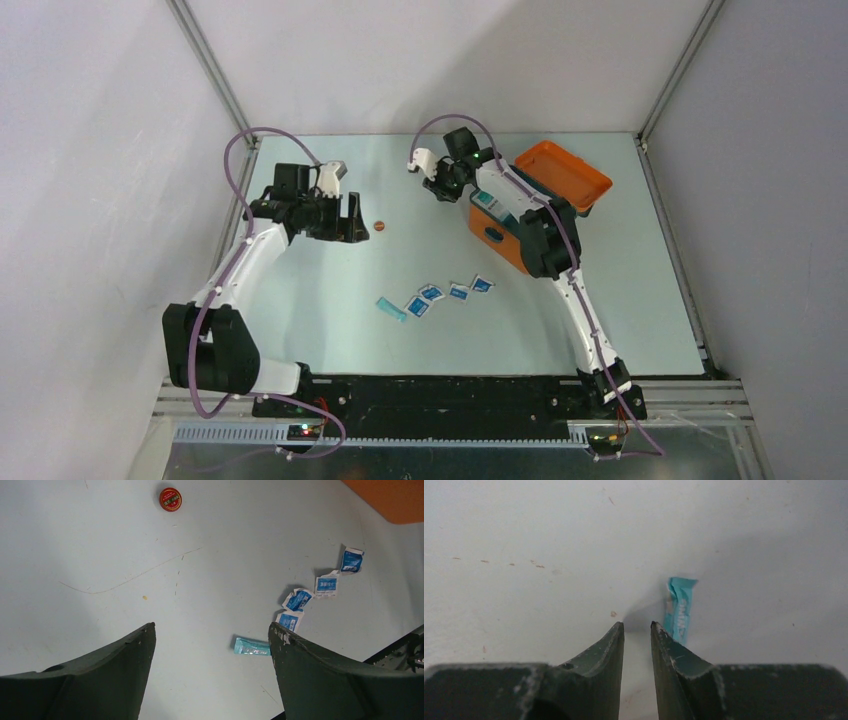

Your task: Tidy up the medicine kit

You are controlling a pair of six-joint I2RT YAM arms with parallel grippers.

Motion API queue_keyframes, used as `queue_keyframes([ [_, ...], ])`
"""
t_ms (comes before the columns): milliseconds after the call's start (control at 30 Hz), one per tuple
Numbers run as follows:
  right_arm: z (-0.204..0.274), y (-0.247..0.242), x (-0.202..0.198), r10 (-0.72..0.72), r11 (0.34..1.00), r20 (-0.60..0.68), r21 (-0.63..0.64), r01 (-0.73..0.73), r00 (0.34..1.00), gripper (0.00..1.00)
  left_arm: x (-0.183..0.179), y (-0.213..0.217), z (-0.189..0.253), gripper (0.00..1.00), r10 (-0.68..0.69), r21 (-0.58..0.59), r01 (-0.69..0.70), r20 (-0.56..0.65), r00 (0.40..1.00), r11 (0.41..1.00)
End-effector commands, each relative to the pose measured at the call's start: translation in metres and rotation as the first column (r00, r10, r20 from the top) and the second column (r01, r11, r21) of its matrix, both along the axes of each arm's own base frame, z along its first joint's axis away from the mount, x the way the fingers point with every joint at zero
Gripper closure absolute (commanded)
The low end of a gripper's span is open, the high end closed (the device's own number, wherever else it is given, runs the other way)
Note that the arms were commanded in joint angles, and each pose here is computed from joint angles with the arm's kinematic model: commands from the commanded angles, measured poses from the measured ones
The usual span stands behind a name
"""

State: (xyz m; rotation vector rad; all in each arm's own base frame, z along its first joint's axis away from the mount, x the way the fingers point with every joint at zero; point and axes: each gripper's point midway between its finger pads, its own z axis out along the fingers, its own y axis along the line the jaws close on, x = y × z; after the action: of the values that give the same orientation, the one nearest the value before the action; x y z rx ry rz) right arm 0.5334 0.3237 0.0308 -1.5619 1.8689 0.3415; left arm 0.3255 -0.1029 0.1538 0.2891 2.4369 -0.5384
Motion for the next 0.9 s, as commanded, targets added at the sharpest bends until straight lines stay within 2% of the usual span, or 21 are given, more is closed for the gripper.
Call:
queue_keyframes([
  [0,-0.006,-0.001,-0.002,0.039,0.998,0.007,-0.053,-0.039,0.999,0.69,0.002,-0.002,0.013,0.12,-0.011,-0.002,0.011,0.049,0.999,1.0],
  [100,-0.01,-0.005,0.0,0.063,0.995,0.021,-0.08,-0.061,0.998,0.7,0.004,-0.002,0.013,0.12,-0.012,-0.003,0.012,0.046,0.999,1.0],
  [167,-0.016,-0.009,-0.001,0.089,0.991,0.018,-0.104,-0.086,0.996,0.77,0.006,-0.003,0.013,0.12,-0.012,-0.003,0.012,0.046,0.999,1.0],
  [200,-0.019,-0.011,-0.003,0.095,0.989,0.009,-0.112,-0.094,0.995,0.88,0.007,-0.003,0.013,0.12,-0.011,-0.002,0.011,0.046,0.999,1.0],
  [267,-0.019,-0.012,-0.004,0.108,0.987,0.01,-0.116,-0.106,0.994,1.0,0.009,-0.002,0.013,0.12,-0.01,-0.001,0.01,0.049,0.999,1.0],
  [400,-0.006,-0.007,-0.005,0.112,0.992,0.011,-0.065,-0.111,0.994,1.0,0.009,-0.002,0.012,0.12,-0.007,0.003,0.006,0.048,0.999,1.0],
  [567,0.054,0.017,-0.025,0.151,0.983,0.013,0.101,-0.152,0.988,1.0,0.008,0.0,0.01,0.12,-0.02,0.019,0.019,0.054,0.998,1.0],
  [800,0.129,0.031,-0.054,0.097,0.939,-0.133,0.341,-0.046,0.986,1.0,0.023,-0.003,0.003,0.12,-0.027,0.017,0.027,0.042,0.999,1.0],
  [867,0.149,0.03,-0.055,0.063,0.924,-0.157,0.383,0.002,0.986,0.91,0.038,-0.007,0.003,0.12,-0.017,-0.002,0.017,0.041,0.999,1.0],
])
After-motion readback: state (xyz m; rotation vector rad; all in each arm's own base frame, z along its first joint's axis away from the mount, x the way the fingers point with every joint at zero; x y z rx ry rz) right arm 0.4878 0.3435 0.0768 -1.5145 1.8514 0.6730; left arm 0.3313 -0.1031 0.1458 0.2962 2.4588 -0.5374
